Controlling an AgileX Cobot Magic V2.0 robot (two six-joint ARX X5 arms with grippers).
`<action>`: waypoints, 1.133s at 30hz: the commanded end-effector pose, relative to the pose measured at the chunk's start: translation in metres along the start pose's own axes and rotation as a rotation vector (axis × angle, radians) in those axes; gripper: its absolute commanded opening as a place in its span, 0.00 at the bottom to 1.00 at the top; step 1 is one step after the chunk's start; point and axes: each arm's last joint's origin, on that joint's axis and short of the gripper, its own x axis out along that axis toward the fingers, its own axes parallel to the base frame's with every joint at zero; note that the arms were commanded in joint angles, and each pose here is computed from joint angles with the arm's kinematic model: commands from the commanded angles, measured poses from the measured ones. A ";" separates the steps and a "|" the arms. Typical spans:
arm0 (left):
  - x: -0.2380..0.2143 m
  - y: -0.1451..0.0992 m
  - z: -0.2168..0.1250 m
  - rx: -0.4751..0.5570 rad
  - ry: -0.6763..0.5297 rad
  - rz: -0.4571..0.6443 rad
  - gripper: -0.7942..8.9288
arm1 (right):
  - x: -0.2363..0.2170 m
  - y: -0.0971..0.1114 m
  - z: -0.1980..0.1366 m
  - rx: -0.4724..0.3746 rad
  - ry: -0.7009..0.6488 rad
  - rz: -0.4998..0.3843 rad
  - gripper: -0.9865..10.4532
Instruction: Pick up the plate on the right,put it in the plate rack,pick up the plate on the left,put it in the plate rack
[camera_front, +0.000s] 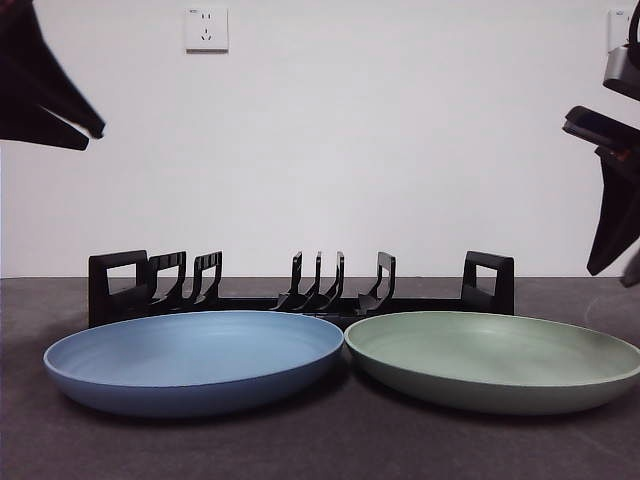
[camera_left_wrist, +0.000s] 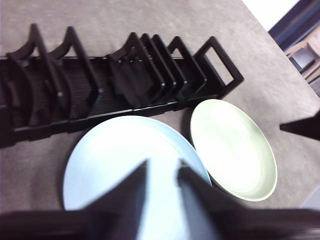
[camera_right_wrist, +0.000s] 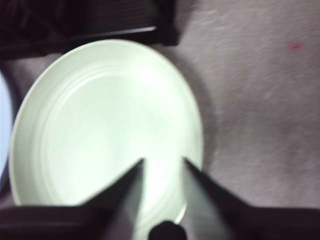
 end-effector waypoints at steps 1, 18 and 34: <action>0.001 -0.004 0.002 0.032 -0.004 -0.020 0.35 | 0.002 -0.006 0.002 -0.011 0.002 -0.015 0.28; 0.017 -0.041 0.004 0.213 0.013 -0.047 0.35 | 0.049 -0.024 -0.002 0.040 0.161 0.020 0.28; 0.021 -0.067 -0.001 0.415 0.042 -0.091 0.35 | 0.038 -0.022 0.001 0.076 0.115 -0.009 0.07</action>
